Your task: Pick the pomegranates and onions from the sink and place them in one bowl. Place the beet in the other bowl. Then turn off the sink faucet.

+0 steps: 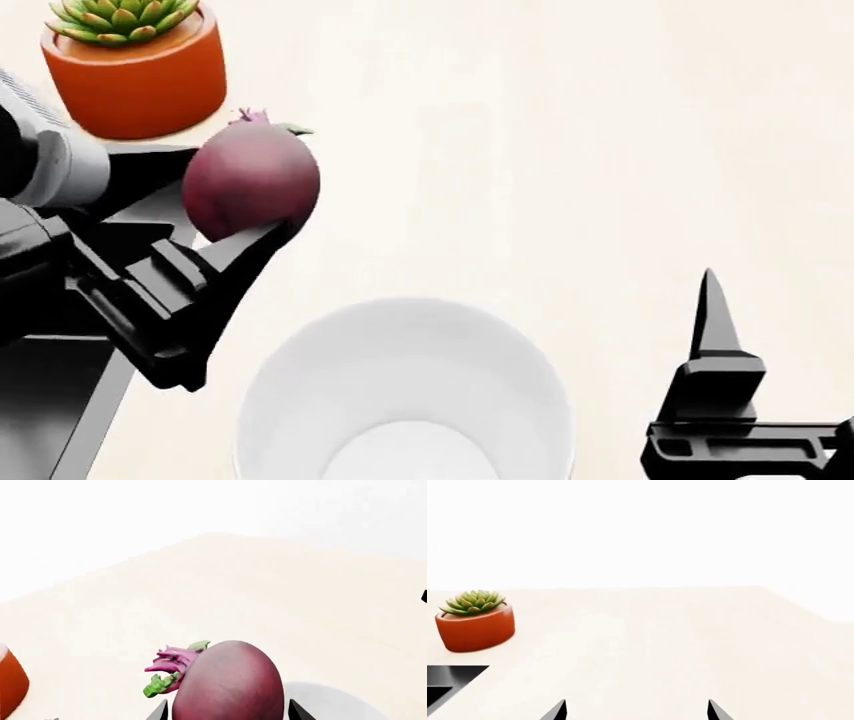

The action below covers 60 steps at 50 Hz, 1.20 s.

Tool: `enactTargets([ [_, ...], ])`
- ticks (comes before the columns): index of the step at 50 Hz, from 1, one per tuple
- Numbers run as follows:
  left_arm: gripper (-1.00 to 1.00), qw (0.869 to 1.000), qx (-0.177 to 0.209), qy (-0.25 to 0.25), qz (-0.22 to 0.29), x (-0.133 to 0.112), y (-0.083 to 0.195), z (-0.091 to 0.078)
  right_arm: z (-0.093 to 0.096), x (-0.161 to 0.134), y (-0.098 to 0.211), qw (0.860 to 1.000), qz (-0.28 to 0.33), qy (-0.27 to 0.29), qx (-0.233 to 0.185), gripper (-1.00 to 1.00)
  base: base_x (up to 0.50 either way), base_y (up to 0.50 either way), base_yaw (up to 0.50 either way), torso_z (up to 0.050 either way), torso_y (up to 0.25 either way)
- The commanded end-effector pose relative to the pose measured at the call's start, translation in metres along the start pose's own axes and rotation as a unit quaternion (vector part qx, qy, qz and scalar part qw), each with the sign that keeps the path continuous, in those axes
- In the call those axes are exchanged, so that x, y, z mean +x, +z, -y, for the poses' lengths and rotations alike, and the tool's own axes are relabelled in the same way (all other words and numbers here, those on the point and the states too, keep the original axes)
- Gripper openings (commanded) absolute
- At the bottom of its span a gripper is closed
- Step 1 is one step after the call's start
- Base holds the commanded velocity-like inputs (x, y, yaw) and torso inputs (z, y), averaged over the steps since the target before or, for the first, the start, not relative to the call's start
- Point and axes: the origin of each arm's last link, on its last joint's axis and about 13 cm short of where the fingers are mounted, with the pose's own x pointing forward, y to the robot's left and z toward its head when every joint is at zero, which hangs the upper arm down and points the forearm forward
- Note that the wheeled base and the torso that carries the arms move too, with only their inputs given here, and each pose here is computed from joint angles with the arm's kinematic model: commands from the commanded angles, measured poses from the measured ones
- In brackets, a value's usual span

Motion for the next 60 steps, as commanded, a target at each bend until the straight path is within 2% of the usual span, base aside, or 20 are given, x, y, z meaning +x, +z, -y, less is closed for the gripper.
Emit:
enactTargets([
  [1,-1.0,0.977,0.052,-0.164,-0.124,-0.012,0.061,0.025,-0.002,-0.002,0.005,1.0,0.0,0.0,-0.006,1.0,0.0,0.0,0.0,0.0,0.0],
  [2,-1.0,0.973,0.074,-0.164,-0.147,-0.008,0.06,0.028,-0.002,-0.003,0.005,1.0,-0.001,0.0,-0.006,1.0,0.0,0.0,0.0,0.0,0.0],
  [3,-1.0,0.972,0.084,-0.165,-0.144,-0.006,0.06,0.028,-0.002,-0.003,0.004,1.0,-0.001,0.0,-0.005,1.0,0.0,0.0,0.0,0.0,0.0],
  [6,-1.0,0.961,0.1,-0.19,-0.177,0.002,0.064,0.035,-0.004,-0.005,0.002,1.0,-0.007,0.002,-0.003,1.0,0.0,0.0,0.0,0.0,0.0],
  [8,-1.0,0.937,0.134,-0.255,-0.197,0.004,0.065,0.046,-0.004,-0.006,0.001,1.0,-0.013,0.002,-0.003,1.0,0.0,0.0,0.0,0.0,0.005],
  [10,-1.0,0.927,0.166,-0.251,-0.222,0.011,0.066,0.045,-0.004,-0.007,0.002,1.0,-0.012,0.001,-0.003,1.0,0.0,0.0,0.0,0.0,0.0],
  [11,-1.0,0.926,0.153,-0.248,-0.24,0.019,0.07,0.049,-0.004,-0.008,0.0,1.0,-0.014,0.0,-0.002,1.0,0.0,0.0,0.0,0.0,0.0],
  [14,-1.0,0.929,0.157,-0.226,-0.248,0.033,0.073,0.05,-0.004,-0.009,-0.003,1.0,-0.016,-0.003,0.002,1.0,0.0,0.0,0.0,0.0,0.0],
  [19,-1.0,0.926,0.159,-0.232,-0.251,0.043,0.062,0.056,-0.004,-0.01,-0.007,1.0,-0.019,-0.004,0.005,1.0,0.0,0.0,0.0,0.0,0.0],
  [21,-1.0,0.927,0.138,-0.226,-0.266,0.05,0.059,0.055,-0.003,-0.011,-0.009,1.0,-0.021,-0.001,0.007,1.0,0.0,0.0,0.0,0.0,0.0],
  [22,-1.0,0.928,0.162,-0.218,-0.255,0.054,0.057,0.054,-0.003,-0.011,-0.009,1.0,-0.022,-0.001,0.007,1.0,0.0,0.0,0.0,0.0,0.0],
  [23,-1.0,0.93,0.14,-0.213,-0.266,0.057,0.058,0.052,-0.003,-0.011,-0.01,1.0,-0.022,-0.001,0.008,1.0,0.0,0.0,0.0,0.0,0.0],
  [24,-1.0,0.933,0.15,-0.201,-0.259,0.061,0.057,0.049,-0.003,-0.011,-0.01,1.0,-0.023,-0.002,0.008,1.0,0.0,0.0,0.0,0.0,0.0],
  [26,-1.0,0.935,0.131,-0.213,-0.251,0.066,0.06,0.044,-0.003,-0.013,-0.014,1.0,-0.025,-0.005,0.011,1.0,0.0,0.0,0.0,0.0,0.0],
  [28,-1.0,0.935,0.142,-0.202,-0.255,0.069,0.056,0.043,-0.003,-0.013,-0.014,1.0,-0.025,-0.006,0.012,1.0,0.0,0.0,0.0,0.0,0.0],
  [29,-1.0,0.933,0.132,-0.198,-0.269,0.07,0.054,0.044,-0.002,-0.012,-0.014,1.0,-0.025,-0.006,0.013,1.0,0.0,0.0,0.0,0.0,0.0],
  [32,-1.0,0.927,0.155,-0.192,-0.282,0.075,0.043,0.045,-0.002,-0.011,-0.012,1.0,-0.022,-0.007,0.011,1.0,0.0,0.0,0.0,0.0,0.0],
  [36,-1.0,0.917,0.159,-0.209,-0.301,0.078,0.034,0.053,-0.002,-0.012,-0.015,1.0,-0.023,-0.01,0.012,1.0,0.0,0.0,0.0,0.0,0.0],
  [48,-1.0,0.906,0.174,-0.205,-0.328,0.106,0.032,0.052,-0.002,-0.016,-0.022,0.999,-0.027,-0.01,0.02,1.0,0.0,0.0,0.0,0.0,0.001],
  [60,-1.0,0.899,0.18,-0.201,-0.345,0.117,0.026,0.054,-0.002,-0.017,-0.024,0.999,-0.029,-0.015,0.022,1.0,0.0,0.0,0.0,0.0,0.0],
])
